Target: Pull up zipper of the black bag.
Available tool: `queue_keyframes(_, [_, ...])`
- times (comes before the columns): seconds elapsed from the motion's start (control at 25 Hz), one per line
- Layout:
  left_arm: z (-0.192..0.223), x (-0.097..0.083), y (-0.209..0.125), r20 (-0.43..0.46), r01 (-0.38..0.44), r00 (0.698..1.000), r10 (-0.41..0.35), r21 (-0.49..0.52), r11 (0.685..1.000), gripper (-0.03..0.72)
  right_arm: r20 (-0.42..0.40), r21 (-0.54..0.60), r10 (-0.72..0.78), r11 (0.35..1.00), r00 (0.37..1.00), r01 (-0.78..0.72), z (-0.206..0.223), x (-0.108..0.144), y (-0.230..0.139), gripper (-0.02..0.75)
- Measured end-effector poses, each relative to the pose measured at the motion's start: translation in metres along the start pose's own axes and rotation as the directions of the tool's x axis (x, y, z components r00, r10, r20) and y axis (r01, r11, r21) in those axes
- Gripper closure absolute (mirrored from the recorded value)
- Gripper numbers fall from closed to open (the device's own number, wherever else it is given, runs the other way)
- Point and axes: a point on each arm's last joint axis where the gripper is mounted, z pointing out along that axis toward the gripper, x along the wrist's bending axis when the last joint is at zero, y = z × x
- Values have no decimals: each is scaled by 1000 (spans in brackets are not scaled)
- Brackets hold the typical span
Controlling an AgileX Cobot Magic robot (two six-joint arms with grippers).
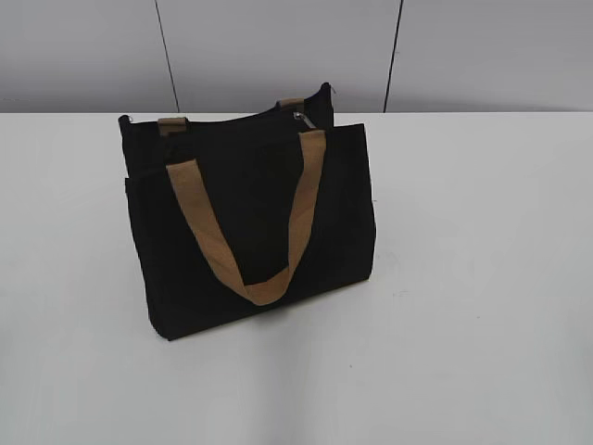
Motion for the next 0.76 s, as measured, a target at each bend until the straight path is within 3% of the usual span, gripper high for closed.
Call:
queue_keyframes(0.24, [0,0,0,-32,16,999,-16,-4,1000,275,47,0,28,1000,999,-28,0,0,0,348])
queue_keyframes(0.76, [0,-1,0,-35,18,999,-18,-4,1000,305,49,0,29,1000,998,-29,0,0,0,348])
